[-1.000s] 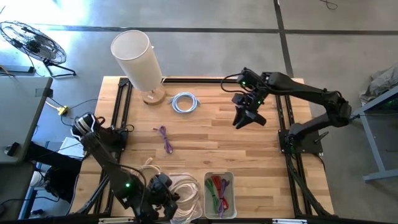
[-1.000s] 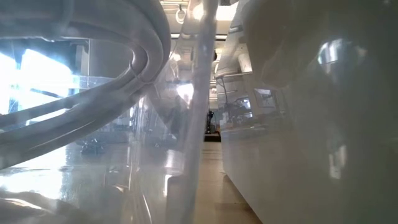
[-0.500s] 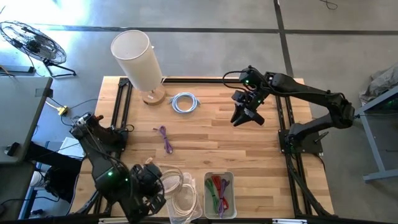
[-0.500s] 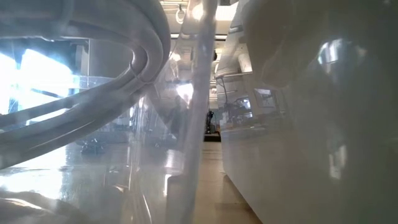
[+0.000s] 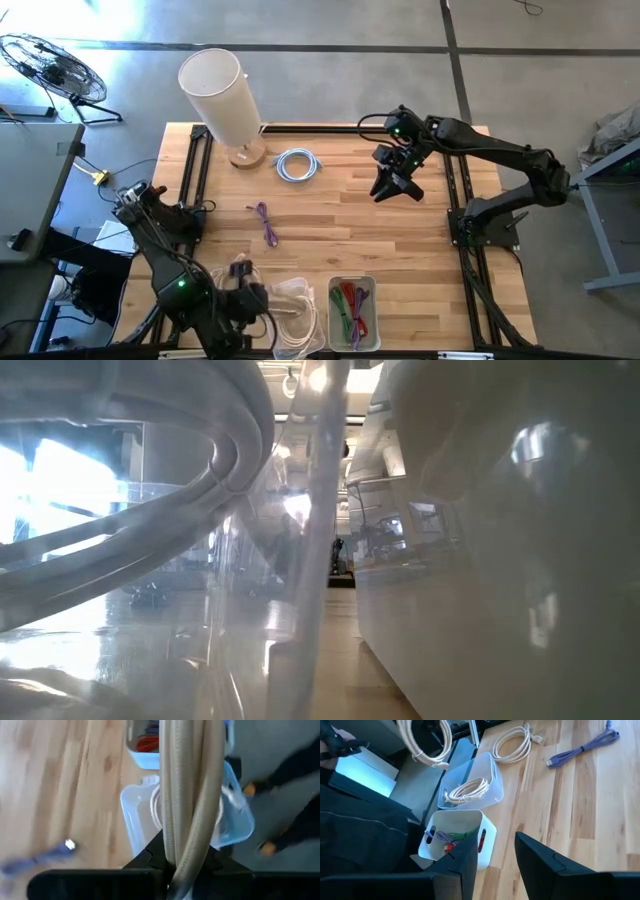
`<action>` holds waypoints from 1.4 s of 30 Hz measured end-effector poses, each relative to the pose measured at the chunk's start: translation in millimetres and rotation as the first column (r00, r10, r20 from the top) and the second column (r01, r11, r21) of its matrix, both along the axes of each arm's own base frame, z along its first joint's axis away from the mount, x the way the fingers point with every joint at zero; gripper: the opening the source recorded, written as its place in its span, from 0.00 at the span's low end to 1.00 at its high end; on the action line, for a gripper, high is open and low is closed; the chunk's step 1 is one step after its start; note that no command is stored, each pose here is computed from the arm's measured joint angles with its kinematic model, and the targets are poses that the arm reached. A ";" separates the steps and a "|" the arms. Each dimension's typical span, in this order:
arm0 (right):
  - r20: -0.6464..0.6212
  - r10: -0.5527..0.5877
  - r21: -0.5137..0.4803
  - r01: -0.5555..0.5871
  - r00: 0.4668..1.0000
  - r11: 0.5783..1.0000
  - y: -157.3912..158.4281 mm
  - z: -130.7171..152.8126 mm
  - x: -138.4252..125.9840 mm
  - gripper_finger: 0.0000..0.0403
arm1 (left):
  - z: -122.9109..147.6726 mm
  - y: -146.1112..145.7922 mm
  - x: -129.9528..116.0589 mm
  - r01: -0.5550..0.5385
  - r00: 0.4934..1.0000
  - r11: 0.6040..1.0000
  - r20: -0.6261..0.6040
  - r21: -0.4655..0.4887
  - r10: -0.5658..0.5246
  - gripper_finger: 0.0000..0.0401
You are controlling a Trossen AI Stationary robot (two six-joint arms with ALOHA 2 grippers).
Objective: Pick & Place USB Port
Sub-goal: Put the top brown HDMI cable into the transparent bin
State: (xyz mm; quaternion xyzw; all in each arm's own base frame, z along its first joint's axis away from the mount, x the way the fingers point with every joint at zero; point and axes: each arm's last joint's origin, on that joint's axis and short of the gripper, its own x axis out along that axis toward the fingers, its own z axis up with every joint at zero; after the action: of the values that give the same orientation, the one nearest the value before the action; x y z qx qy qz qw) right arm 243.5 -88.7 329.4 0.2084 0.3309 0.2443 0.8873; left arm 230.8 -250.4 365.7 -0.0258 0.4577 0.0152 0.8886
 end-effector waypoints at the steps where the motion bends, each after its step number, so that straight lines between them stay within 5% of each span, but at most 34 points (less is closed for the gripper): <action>1: -0.009 -0.005 0.011 0.005 1.000 1.000 0.6 0.0 0.2 0.30 | -0.3 0.0 -0.3 0.058 0.998 0.998 -0.008 0.037 -0.058 0.08; 5: -0.045 -0.010 0.037 0.012 0.999 0.999 7.3 -0.2 2.7 0.30 | -3.0 1.3 -4.6 0.295 0.953 0.947 -0.117 0.124 -0.281 0.08; 8: -0.095 -0.035 0.027 0.038 0.995 0.999 17.7 -1.0 7.3 0.30 | -6.6 5.1 -11.7 0.486 0.859 0.862 -0.258 0.145 -0.442 0.08; 13: -0.108 -0.115 -0.005 0.115 0.988 0.993 41.6 3.3 22.7 0.30 | -10.3 13.6 -22.4 0.718 0.663 0.679 -0.443 0.152 -0.603 0.08; 18: -0.009 -0.196 0.079 0.196 0.981 0.977 67.3 19.2 41.2 0.30 | -10.1 17.0 -24.4 0.864 0.493 0.464 -0.510 0.194 -0.705 0.08; 23: 0.085 -0.265 0.143 0.251 0.961 0.957 93.0 32.9 51.0 0.30 | -5.2 25.7 -20.6 0.918 0.392 0.268 -0.558 0.294 -0.731 0.08; 38: 0.179 -0.401 0.092 0.390 0.899 0.916 172.1 39.1 44.6 0.30 | 1.6 61.8 6.7 0.971 0.184 0.059 -0.565 0.232 -0.805 0.08; 42: 0.208 -0.392 0.057 0.389 0.896 0.920 184.2 39.2 40.7 0.30 | 3.4 65.8 21.8 0.951 0.232 0.086 -0.501 0.298 -0.834 0.08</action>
State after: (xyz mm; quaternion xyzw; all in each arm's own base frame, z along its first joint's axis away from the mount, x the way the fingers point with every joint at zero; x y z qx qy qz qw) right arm 284.2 95.5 368.6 0.2489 0.1827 0.0848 0.9474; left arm 252.6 -184.7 369.1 0.5193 0.4351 -0.3973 0.6190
